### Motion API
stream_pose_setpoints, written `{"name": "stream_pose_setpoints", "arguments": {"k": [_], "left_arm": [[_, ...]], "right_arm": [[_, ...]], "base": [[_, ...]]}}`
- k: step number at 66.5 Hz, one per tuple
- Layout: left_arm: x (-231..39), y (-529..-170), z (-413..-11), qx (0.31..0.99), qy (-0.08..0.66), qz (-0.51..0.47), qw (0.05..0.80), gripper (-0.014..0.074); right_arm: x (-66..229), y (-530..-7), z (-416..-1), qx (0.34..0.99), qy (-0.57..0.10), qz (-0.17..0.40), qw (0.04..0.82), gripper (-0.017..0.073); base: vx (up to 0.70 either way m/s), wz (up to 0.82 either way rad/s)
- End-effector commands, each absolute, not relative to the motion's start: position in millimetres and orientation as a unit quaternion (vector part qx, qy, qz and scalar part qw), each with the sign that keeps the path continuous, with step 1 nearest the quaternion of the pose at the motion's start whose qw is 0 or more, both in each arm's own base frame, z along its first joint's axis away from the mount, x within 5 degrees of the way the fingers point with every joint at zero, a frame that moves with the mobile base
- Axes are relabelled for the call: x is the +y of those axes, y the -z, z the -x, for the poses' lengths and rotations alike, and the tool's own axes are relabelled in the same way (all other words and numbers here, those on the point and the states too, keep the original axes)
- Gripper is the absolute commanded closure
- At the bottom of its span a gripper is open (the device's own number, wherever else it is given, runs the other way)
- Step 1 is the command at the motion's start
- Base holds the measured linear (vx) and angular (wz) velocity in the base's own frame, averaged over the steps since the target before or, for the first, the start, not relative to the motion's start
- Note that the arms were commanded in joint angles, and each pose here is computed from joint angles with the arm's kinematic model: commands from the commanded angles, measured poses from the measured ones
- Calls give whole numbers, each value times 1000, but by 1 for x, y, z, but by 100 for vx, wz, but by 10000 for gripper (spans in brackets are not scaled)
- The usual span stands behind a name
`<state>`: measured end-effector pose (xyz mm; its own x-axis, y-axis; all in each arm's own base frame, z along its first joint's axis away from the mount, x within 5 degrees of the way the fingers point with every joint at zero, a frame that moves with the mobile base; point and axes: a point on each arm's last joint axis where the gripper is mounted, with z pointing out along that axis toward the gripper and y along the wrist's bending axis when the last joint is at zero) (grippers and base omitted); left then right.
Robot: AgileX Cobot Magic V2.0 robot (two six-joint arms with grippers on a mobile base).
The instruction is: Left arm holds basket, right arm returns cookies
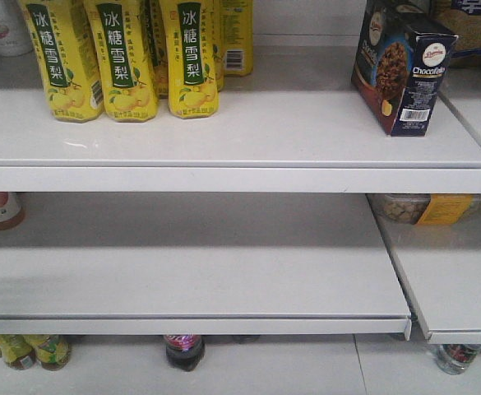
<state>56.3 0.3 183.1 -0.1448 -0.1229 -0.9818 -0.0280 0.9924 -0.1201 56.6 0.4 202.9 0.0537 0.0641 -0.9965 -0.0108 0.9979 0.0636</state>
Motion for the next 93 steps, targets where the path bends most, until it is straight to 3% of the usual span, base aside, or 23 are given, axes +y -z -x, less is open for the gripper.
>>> {"name": "stream_pose_setpoints", "arguments": {"k": [1,93], "left_arm": [[0,-203,-55,707,30,36,706,596],[0,-203,-55,707,30,36,706,596]], "right_arm": [[0,-203,-56,666,-11,-9,746,566],[0,-202,-56,671,-9,-7,741,566]], "base": [[0,0],[0,0]]}}
